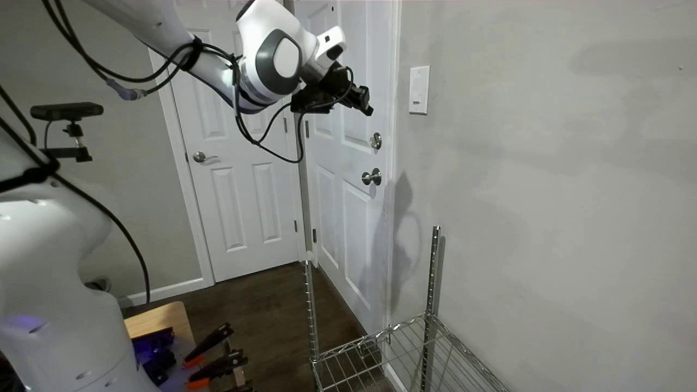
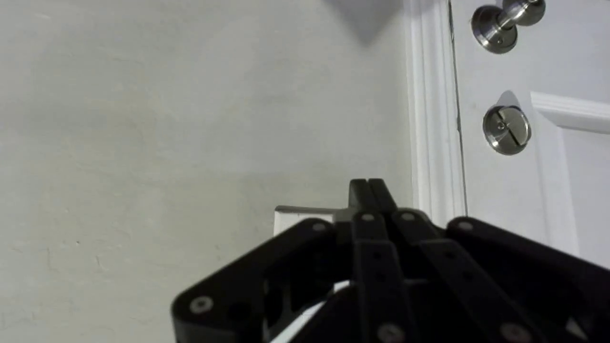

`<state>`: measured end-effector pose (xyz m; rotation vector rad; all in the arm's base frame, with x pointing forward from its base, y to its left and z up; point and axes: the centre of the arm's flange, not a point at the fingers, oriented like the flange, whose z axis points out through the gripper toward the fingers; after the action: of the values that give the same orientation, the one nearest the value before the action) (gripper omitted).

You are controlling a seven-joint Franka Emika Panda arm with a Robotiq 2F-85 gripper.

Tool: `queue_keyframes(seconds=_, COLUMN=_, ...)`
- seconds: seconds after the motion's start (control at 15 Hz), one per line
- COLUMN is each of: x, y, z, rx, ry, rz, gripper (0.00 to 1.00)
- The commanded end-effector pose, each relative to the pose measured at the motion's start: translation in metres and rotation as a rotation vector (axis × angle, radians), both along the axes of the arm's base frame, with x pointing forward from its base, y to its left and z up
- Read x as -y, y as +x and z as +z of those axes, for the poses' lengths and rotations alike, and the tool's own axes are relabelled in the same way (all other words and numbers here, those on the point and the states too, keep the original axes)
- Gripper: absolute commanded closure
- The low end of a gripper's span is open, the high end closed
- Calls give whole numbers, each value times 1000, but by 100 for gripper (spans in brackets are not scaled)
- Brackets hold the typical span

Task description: Flip the switch to turn off the light

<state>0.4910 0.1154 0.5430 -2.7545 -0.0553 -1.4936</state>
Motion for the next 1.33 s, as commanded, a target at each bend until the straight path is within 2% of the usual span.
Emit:
queue_keyframes(seconds=0.0, x=-21, y=30, z=9, rx=40, ry=-11, rz=8, gripper=98)
queue_keyframes(seconds=0.47, x=-21, y=63, z=27, rx=51, ry=-4, rz=13, gripper=98)
queue_keyframes(seconds=1.27, x=-4, y=132, z=36, rx=-41, ry=38, rz=-19, gripper=98)
